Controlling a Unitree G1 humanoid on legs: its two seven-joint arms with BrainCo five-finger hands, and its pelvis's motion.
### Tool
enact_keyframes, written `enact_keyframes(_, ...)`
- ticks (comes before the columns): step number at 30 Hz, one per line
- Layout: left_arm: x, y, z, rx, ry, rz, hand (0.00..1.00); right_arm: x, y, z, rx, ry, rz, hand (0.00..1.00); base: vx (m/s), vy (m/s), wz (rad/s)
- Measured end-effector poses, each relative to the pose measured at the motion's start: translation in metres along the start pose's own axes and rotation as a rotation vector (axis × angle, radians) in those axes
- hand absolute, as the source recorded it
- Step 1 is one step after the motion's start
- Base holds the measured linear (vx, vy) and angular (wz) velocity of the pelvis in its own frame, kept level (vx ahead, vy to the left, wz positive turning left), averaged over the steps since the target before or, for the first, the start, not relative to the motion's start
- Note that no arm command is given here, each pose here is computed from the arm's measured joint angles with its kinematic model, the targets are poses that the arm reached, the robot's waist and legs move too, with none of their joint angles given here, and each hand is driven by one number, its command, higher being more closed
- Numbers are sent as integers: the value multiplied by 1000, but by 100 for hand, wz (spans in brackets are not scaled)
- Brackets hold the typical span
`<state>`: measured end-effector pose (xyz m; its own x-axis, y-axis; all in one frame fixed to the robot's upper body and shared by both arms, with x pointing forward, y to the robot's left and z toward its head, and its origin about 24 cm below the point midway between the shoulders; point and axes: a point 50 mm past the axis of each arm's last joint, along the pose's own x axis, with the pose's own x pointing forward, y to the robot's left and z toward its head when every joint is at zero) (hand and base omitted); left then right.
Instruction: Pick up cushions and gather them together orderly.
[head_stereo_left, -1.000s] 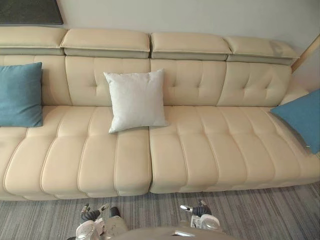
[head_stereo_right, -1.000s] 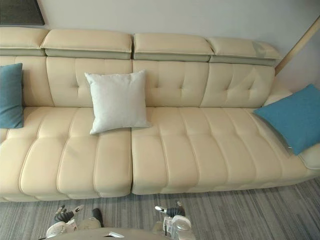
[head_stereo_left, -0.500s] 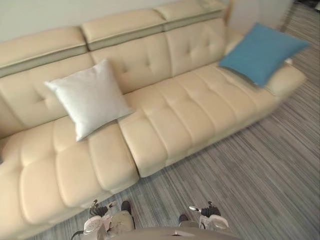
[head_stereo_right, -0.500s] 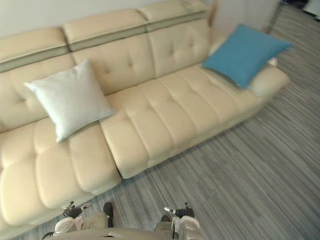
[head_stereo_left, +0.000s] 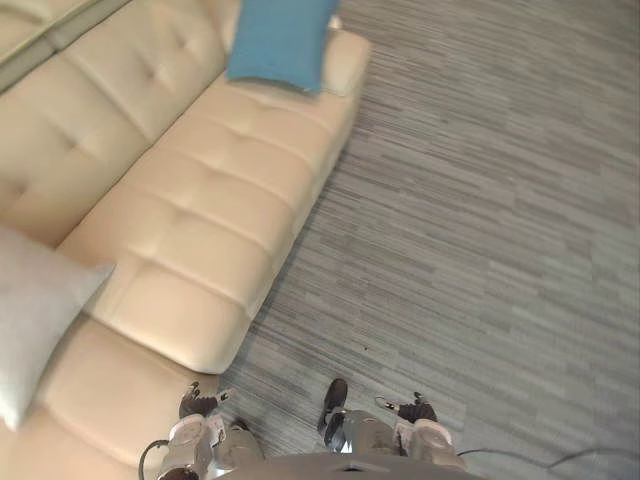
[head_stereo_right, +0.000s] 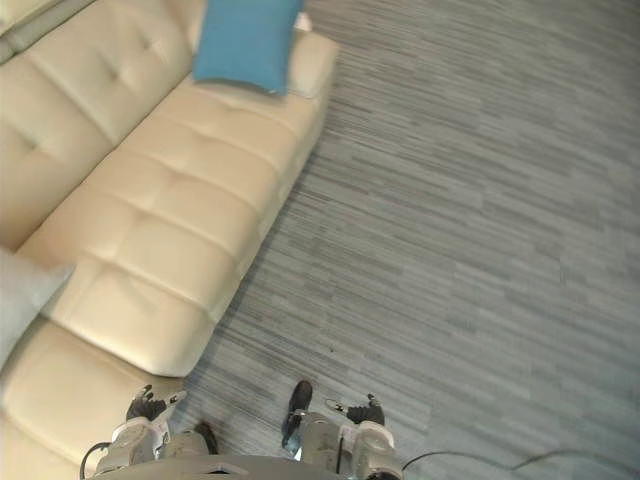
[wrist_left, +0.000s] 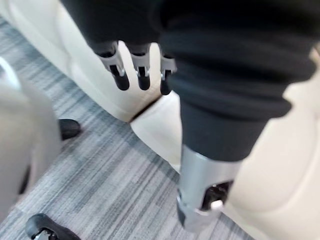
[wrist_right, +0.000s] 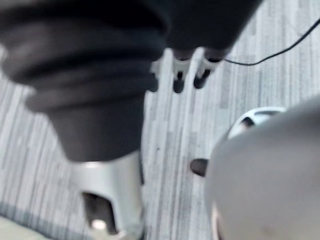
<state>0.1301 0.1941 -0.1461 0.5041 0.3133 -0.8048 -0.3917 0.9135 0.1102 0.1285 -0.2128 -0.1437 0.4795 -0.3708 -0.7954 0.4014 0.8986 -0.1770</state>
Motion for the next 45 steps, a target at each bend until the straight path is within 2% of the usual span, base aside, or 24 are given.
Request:
enact_keyframes(7,-3,1,-16,43,55,-6,0,1,-3,4,5,-12,-6,0,66,-5,-45)
enact_keyframes(9,-4,6,-12,34,26,4,0,-1,-2,-1,15,-2,-12,0,159,-71,-61)
enact_keyframes(17,-7,-4,0,-24,-41,-22,0,-1,4,10,29,-35,-11,0,220,109,-69)
enact_keyframes(21,-7,5,-5,-50,-27,18,0,-4,12,0,45,-7,-8,0,395,258,-85)
enact_keyframes(25,-4,13,-2,-23,-28,33,0,-7,14,-4,69,-1,-8,0,484,184,-26)
enact_keyframes(28,-5,7,-7,29,-5,4,0,-6,13,6,71,-36,-7,0,493,53,-1)
enact_keyframes(33,-5,-5,-4,21,-8,-25,0,-3,17,20,73,-80,3,0,508,-67,-7)
enact_keyframes(37,-3,-3,-7,48,12,-18,0,-4,11,5,76,-28,-15,0,549,-187,21)
enact_keyframes(40,-2,-24,1,20,0,-59,0,4,7,23,73,-52,-31,0,434,-176,24)
enact_keyframes(42,-4,-21,-7,22,23,-42,0,3,7,18,80,-37,-30,0,352,-158,43)
enact_keyframes(45,-4,-21,-1,-50,5,-19,0,2,2,16,61,-47,-36,0,396,-154,75)
